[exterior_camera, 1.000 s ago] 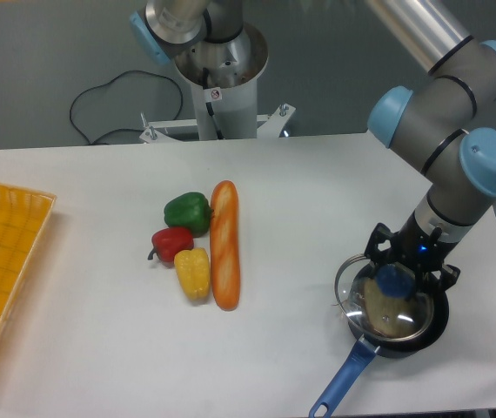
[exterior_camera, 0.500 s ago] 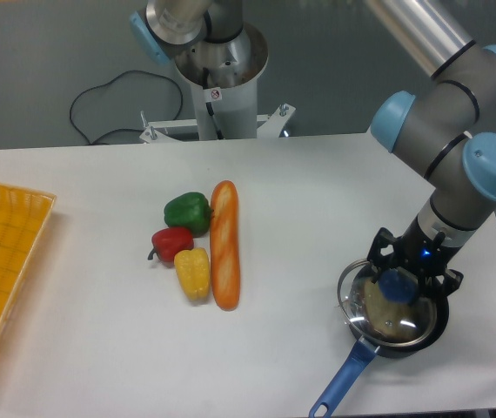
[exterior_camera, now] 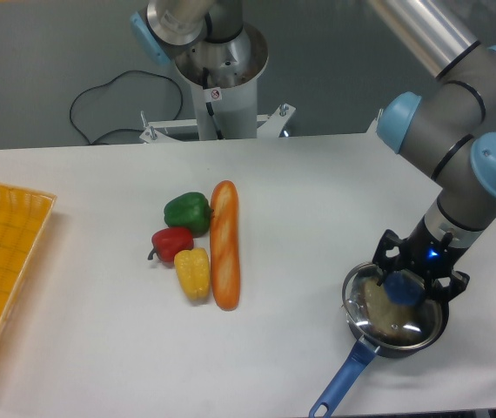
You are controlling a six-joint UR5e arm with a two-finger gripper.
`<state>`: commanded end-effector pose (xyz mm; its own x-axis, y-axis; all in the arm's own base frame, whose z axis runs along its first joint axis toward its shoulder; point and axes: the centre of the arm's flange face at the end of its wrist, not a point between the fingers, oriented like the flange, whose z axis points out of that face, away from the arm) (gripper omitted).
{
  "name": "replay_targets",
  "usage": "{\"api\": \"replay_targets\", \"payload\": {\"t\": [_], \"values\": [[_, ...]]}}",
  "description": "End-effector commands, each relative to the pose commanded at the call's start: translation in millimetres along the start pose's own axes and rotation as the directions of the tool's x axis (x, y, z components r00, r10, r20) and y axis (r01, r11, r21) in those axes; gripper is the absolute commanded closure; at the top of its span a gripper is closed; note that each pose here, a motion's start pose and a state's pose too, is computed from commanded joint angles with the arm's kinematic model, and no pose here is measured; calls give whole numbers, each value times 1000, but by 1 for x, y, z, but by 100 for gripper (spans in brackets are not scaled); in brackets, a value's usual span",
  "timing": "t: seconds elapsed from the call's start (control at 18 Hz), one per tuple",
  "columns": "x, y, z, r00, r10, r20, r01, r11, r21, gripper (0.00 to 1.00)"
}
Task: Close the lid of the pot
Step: 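Lower and adjust the lid until it rests on the pan rim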
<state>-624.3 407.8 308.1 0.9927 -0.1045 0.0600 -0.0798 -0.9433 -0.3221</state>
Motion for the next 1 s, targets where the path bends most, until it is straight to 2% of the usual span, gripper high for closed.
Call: {"api": "replay_targets", "payload": {"t": [0.78, 1.0], "values": [[-9, 4, 4, 1000, -6, 8, 6, 1000, 12, 59], [-9, 5, 6, 1000, -5, 11, 5, 1000, 12, 53]]}}
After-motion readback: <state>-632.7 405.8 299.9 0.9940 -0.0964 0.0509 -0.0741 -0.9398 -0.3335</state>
